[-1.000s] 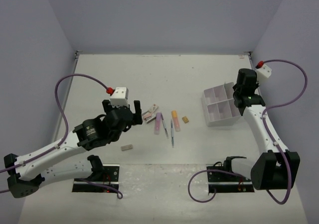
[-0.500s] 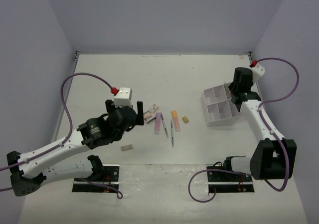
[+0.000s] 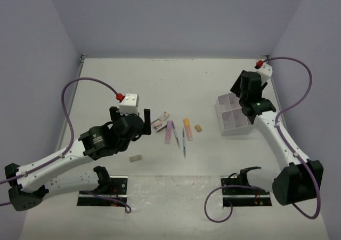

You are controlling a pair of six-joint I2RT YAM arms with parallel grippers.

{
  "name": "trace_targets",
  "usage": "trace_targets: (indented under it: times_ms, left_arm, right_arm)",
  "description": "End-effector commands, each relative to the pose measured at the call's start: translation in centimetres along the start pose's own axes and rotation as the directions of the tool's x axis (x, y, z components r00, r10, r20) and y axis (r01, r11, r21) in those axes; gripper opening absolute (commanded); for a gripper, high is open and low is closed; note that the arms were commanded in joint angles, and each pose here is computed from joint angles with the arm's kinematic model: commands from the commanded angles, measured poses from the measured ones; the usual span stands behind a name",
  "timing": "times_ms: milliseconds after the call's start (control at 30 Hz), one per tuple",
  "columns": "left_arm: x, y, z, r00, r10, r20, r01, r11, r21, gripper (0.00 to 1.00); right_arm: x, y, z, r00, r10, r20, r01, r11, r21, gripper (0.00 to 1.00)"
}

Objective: Sort the stationery into containers
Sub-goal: Place the pen in the storage box, then pick up the pen from the center of the board.

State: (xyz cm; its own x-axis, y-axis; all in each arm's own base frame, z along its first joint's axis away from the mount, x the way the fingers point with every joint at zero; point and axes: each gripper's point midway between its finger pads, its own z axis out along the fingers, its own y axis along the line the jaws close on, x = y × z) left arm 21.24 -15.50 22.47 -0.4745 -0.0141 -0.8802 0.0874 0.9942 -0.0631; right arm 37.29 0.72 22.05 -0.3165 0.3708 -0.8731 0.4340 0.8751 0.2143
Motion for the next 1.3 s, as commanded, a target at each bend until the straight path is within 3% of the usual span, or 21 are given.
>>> trace_targets:
  times_ms: [0, 133, 267, 333, 367, 500, 733, 967, 1267]
  left_arm:
    - [-1.0, 2.3, -0.8, 1.000, 0.024, 0.009, -0.023, 0.995, -0.095, 1.00]
    - [-0.1, 4.3, -0.6, 0.996, 0.086, 0.004, -0.084, 0.979, -0.184, 1.00]
    - [1.0, 4.3, 0.0, 0.997, 0.078, -0.004, -0.077, 0.979, -0.187, 1.00]
    - [1.2, 4.0, 0.2, 0.997, 0.082, -0.008, -0.082, 0.980, -0.181, 1.00]
    - [1.2, 4.0, 0.3, 0.996, 0.086, -0.011, -0.087, 0.979, -0.185, 1.00]
    - [2.1, 3.6, 0.9, 0.992, 0.120, -0.043, -0.126, 0.974, -0.186, 1.00]
    - [2.6, 3.3, 1.3, 0.988, 0.138, -0.063, -0.147, 0.973, -0.178, 1.00]
    - [2.4, 3.2, 1.1, 0.990, 0.127, -0.055, -0.134, 0.977, -0.164, 1.00]
    - [2.6, 2.8, 1.2, 0.989, 0.135, -0.061, -0.143, 0.979, -0.145, 1.00]
  right_arm:
    - [-3.2, 6.8, -7.5, 0.996, -0.081, 0.050, 0.091, 0.957, -0.276, 0.61]
    - [3.3, 11.5, -10.4, 0.956, -0.261, -0.138, 0.164, 0.858, -0.486, 0.62]
    - [11.8, 13.8, -12.3, 0.885, -0.365, -0.288, 0.153, 0.814, -0.561, 0.61]
    - [15.6, 13.8, -12.2, 0.851, -0.407, -0.332, 0.186, 0.824, -0.534, 0.56]
    - [15.4, 13.7, -11.9, 0.864, -0.377, -0.333, 0.174, 0.845, -0.506, 0.51]
    - [21.9, 15.5, -11.8, 0.789, -0.450, -0.419, 0.209, 0.837, -0.505, 0.34]
    - [25.3, 17.5, -11.1, 0.748, -0.473, -0.466, 0.212, 0.835, -0.507, 0.26]
    - [28.0, 16.7, -9.7, 0.703, -0.502, -0.503, 0.268, 0.843, -0.467, 0.24]
    - [28.3, 15.0, -8.7, 0.701, -0.509, -0.500, 0.333, 0.853, -0.402, 0.25]
